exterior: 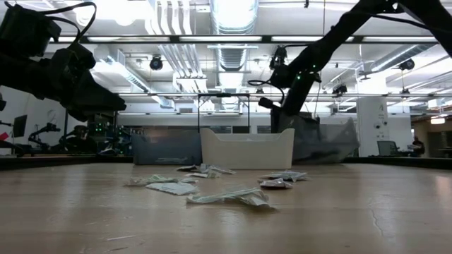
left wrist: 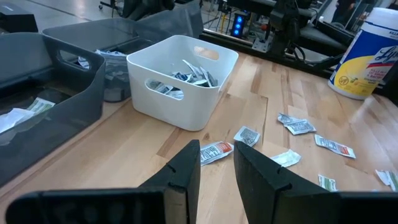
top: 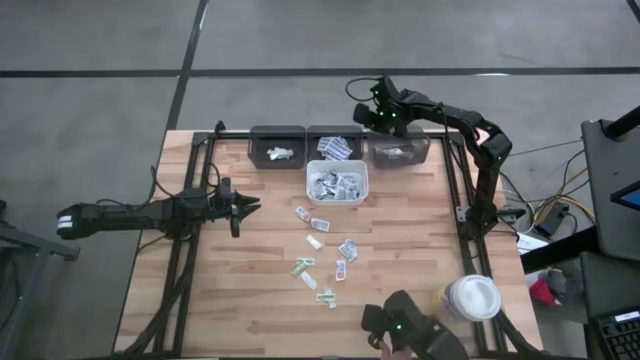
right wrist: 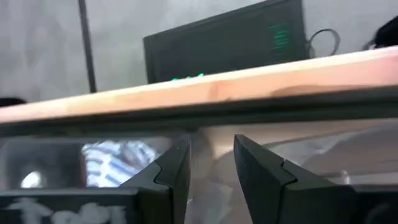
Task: Pick & Place First Aid Supplies
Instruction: Adjust the right black bin on the table
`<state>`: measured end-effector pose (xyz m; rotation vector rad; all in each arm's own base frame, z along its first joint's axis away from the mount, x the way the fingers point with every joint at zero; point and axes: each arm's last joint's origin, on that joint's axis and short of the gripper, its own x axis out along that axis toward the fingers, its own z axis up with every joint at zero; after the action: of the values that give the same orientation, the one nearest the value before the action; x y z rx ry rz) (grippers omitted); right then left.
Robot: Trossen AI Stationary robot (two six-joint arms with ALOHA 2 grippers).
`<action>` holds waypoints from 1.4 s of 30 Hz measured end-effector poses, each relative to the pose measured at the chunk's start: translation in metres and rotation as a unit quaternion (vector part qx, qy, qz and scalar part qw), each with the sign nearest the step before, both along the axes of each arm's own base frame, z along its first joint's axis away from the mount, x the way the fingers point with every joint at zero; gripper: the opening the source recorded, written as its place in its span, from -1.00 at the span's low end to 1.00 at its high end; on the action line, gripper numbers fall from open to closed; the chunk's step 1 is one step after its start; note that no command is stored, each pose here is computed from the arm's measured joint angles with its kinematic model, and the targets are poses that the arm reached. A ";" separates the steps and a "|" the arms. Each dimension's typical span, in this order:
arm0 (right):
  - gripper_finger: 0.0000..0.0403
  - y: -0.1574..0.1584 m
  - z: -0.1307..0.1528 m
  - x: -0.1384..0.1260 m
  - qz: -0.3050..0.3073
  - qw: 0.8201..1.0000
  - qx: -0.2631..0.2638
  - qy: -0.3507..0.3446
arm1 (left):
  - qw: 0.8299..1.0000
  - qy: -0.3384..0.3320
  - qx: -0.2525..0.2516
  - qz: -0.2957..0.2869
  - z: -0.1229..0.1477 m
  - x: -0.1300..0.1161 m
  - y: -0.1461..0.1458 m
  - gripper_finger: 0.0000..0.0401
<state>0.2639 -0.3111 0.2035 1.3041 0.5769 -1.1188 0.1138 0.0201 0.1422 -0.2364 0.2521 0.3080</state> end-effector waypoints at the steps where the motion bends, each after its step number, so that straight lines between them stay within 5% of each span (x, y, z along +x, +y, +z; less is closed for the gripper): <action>1: -0.42 0.001 0.000 0.002 0.004 1.000 0.001 -0.003 | 1.000 0.000 0.000 0.000 0.000 0.000 0.000 -0.53; 14: -0.45 0.014 0.043 0.002 0.028 0.998 -0.046 -0.026 | 1.000 0.000 0.000 0.000 0.000 0.000 0.000 -0.53; 23: -0.44 0.049 0.066 -0.012 0.052 0.996 0.011 0.074 | 1.000 0.001 0.003 0.000 0.000 0.000 0.000 -0.53; 42: -0.48 0.069 0.025 -0.021 0.029 0.986 0.076 0.144 | 1.000 0.002 0.009 -0.002 0.000 0.000 0.000 -0.53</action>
<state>0.2428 -0.2418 0.2286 1.2552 0.9241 -1.2440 0.1138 0.0201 0.1423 -0.2174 0.2546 0.3061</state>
